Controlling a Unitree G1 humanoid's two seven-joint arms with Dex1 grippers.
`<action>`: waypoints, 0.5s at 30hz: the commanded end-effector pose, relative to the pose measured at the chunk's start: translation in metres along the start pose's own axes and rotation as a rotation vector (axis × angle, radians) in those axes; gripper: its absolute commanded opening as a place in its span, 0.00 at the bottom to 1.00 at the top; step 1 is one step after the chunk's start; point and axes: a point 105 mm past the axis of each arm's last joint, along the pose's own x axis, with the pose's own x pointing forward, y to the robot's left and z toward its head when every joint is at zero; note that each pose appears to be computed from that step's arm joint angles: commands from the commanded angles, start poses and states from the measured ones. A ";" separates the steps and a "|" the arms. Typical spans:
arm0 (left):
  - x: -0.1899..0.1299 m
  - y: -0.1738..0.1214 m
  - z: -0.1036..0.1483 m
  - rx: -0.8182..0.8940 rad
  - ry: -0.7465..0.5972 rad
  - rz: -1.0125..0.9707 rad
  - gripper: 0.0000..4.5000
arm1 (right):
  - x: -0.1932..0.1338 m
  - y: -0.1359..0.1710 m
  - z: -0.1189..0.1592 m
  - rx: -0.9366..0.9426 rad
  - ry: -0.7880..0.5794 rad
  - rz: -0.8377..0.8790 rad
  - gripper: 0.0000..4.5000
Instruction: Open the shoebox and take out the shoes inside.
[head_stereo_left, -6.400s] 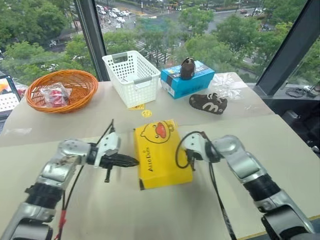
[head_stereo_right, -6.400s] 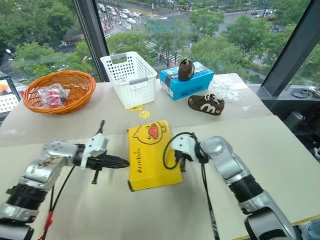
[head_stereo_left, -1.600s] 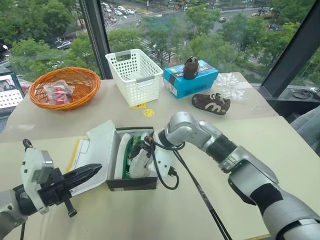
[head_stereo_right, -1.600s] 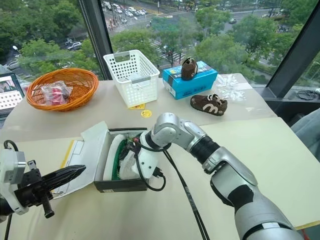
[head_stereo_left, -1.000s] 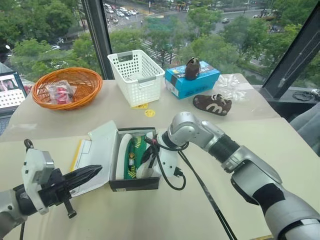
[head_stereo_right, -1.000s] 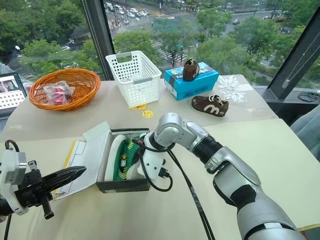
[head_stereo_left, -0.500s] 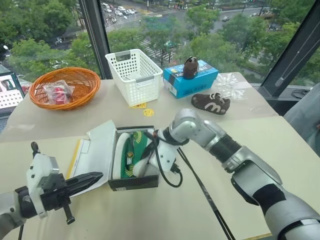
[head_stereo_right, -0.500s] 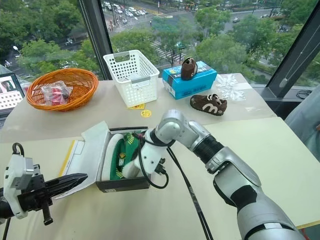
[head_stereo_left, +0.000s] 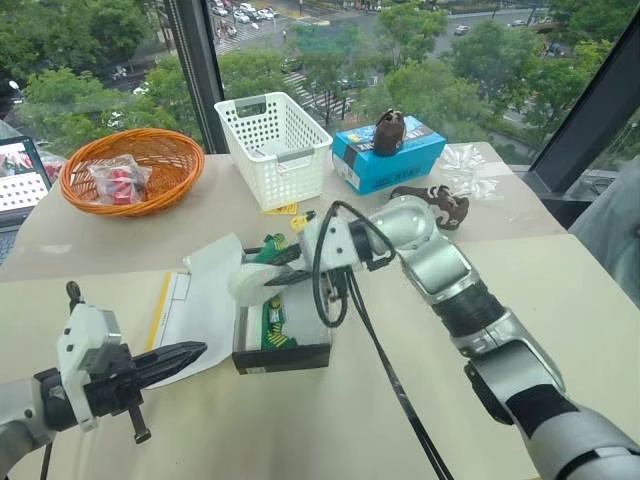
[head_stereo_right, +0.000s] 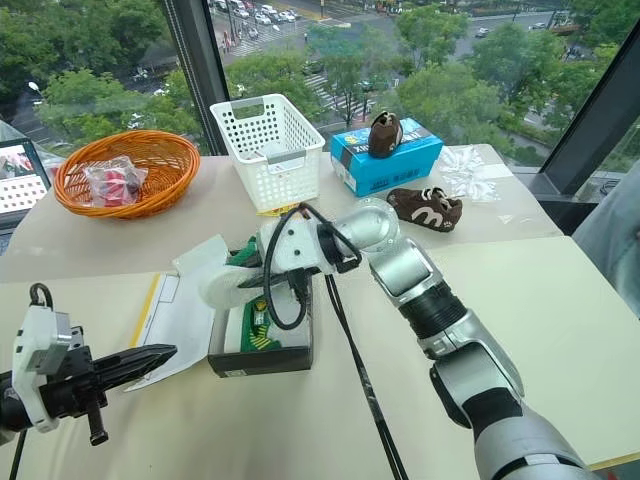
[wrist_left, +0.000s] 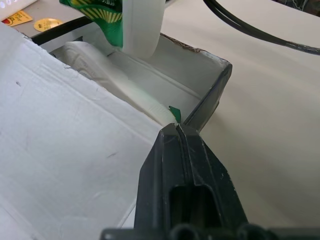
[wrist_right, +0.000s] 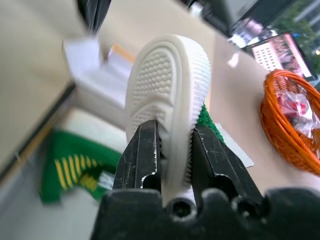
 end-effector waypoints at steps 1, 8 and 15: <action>0.001 -0.002 0.003 0.022 0.004 -0.019 0.00 | -0.017 -0.021 0.028 0.156 -0.162 -0.174 0.10; 0.001 -0.003 0.004 0.018 -0.004 -0.023 0.00 | -0.091 -0.055 0.065 0.255 -0.280 -0.518 0.10; 0.001 -0.001 0.003 -0.010 -0.035 0.003 0.00 | -0.148 -0.050 0.032 0.188 0.081 -0.850 0.10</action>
